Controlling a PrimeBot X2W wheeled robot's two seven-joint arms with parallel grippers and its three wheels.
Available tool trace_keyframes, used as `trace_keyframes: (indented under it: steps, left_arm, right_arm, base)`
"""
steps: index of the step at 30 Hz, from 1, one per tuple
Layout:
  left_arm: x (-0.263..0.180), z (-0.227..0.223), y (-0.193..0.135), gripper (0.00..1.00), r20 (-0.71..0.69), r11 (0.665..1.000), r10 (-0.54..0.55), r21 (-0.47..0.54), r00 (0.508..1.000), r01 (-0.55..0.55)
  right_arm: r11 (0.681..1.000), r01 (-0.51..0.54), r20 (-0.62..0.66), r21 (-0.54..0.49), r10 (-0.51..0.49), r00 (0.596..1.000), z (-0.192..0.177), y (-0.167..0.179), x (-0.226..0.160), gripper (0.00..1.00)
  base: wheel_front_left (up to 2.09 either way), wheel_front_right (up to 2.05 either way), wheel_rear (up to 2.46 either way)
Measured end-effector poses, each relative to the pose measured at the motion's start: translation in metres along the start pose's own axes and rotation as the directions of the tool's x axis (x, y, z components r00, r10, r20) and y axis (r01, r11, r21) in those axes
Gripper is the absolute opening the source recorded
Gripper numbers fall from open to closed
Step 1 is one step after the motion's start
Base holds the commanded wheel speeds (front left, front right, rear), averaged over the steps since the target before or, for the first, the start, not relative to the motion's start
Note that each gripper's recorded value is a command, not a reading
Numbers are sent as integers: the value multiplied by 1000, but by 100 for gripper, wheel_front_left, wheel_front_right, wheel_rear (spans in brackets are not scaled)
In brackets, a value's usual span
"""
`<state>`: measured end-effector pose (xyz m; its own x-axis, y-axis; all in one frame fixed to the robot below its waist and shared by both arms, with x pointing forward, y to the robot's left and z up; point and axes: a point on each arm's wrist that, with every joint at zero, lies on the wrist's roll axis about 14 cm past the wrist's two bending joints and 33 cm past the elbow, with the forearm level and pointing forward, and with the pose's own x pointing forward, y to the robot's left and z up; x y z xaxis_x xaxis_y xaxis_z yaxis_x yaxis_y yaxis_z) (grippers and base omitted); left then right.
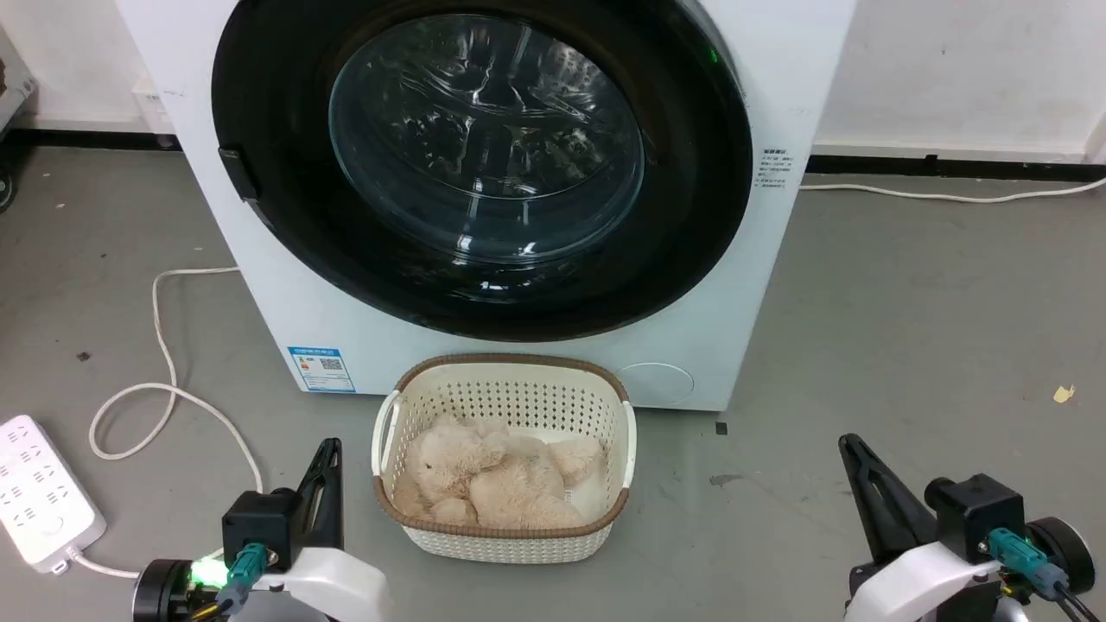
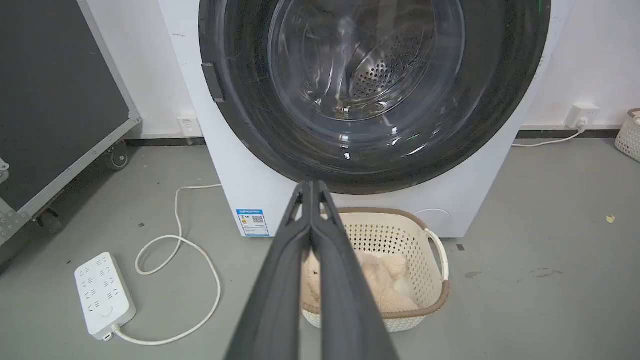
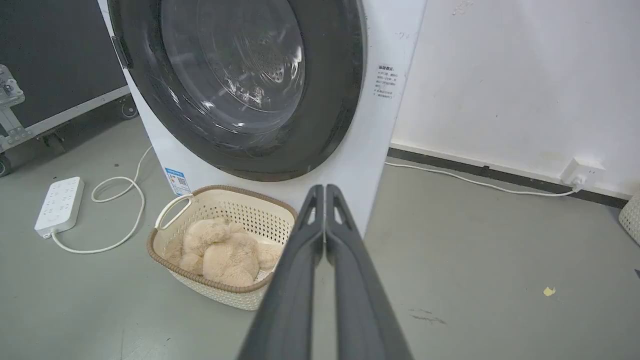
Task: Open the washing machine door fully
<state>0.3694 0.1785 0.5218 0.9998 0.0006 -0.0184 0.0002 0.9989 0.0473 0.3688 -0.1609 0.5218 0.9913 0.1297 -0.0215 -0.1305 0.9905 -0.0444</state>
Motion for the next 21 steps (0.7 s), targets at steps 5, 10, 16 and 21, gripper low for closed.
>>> trace_keyframes:
  steps: [5, 10, 16, 21]
  left_arm:
    - [0, 0, 0, 0, 0, 1000, 0, 0, 1000, 0]
    - [0, 0, 0, 0, 0, 1000, 0, 0, 1000, 0]
    - [0, 0, 0, 0, 0, 1000, 0, 0, 1000, 0]
    - [0, 0, 0, 0, 0, 1000, 0, 0, 1000, 0]
  right_arm:
    - [1000, 0, 0, 0, 0, 1000, 0, 0, 0, 0]
    - [1000, 0, 0, 0, 0, 1000, 0, 0, 0, 0]
    - [1000, 0, 0, 0, 0, 1000, 0, 0, 0, 0]
    - [1000, 0, 0, 0, 0, 1000, 0, 0, 0, 0]
  base:
    - [0, 0, 0]
    - [0, 0, 0]
    - [0, 0, 0]
    - [0, 0, 0]
